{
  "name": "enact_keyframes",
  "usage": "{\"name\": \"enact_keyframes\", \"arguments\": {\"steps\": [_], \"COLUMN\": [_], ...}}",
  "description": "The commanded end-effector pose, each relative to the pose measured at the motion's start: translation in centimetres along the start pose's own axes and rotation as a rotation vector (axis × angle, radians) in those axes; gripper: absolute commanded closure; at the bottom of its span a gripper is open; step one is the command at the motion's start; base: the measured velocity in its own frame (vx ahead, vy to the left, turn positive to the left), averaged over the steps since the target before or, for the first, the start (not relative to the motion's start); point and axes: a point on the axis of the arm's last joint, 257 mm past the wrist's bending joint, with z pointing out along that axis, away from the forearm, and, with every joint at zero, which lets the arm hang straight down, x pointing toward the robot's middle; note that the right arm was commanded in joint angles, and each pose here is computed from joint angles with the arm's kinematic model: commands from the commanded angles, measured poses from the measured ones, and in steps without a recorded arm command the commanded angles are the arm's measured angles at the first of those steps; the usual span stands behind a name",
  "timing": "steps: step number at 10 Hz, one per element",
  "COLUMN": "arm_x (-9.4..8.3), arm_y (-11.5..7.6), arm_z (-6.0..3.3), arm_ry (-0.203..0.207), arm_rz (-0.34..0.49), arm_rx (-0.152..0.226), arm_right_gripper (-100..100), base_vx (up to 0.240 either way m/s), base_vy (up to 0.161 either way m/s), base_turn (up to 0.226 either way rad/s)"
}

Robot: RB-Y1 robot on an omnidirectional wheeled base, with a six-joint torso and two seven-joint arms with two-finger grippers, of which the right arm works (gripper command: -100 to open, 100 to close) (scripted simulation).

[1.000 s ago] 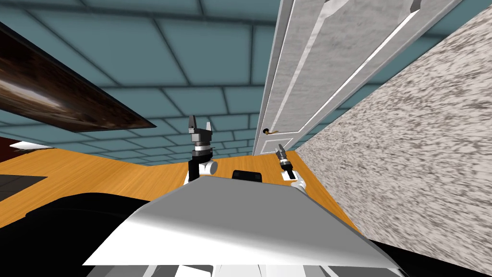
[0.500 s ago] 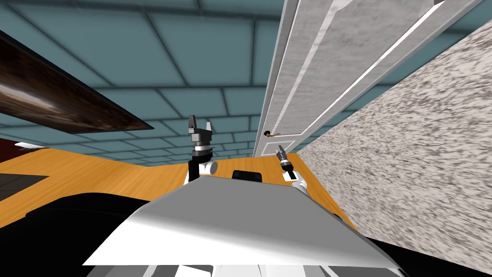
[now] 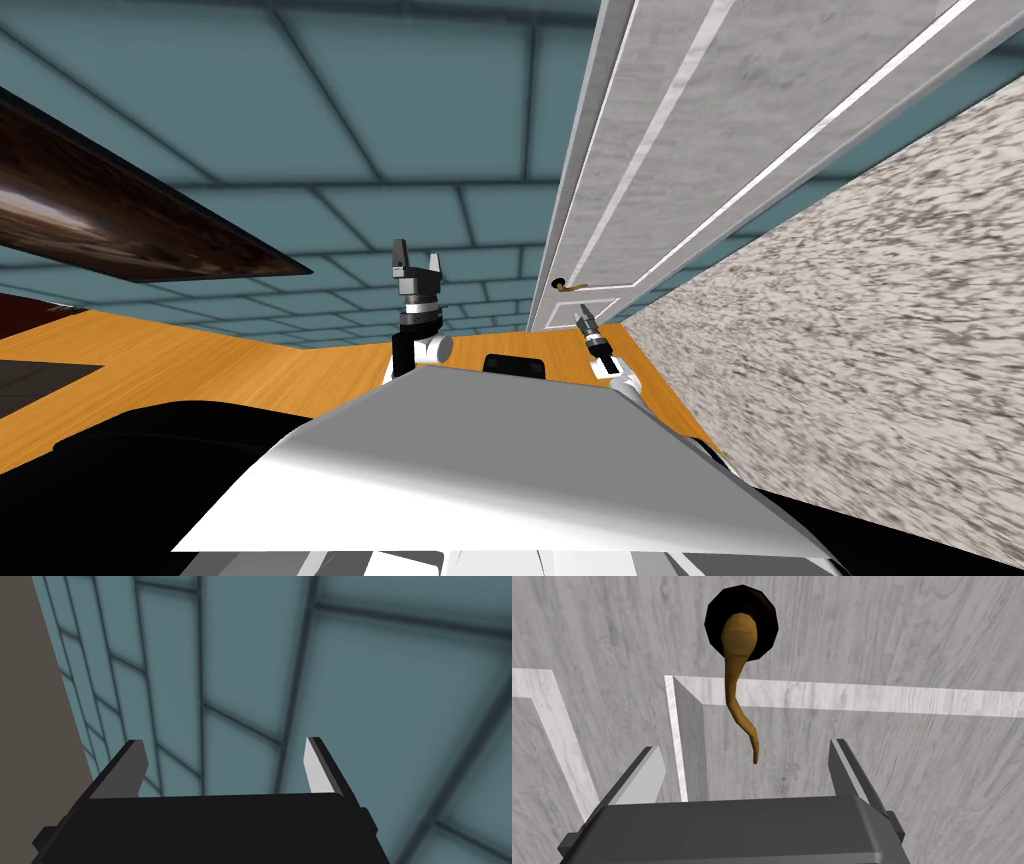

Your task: Pull the door open

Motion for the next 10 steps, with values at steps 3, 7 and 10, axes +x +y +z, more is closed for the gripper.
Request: {"name": "enact_keyframes", "arguments": {"steps": [3, 7, 10], "arm_x": [-2.1, -7.0, -8.1], "arm_y": [-0.7, -1.3, -1.3], "arm_z": [-0.93, -3.35, -3.98], "arm_ry": [-0.029, -0.116, -0.137], "arm_rz": [0.0, 0.0, 0.0], "arm_rx": [0.014, 0.028, 0.03], "arm_right_gripper": [-100, -100, -100], "base_vx": [0.103, 0.178, 0.094], "base_vy": [0.012, 0.072, 0.011], "base_turn": [0.082, 0.225, 0.067]}}
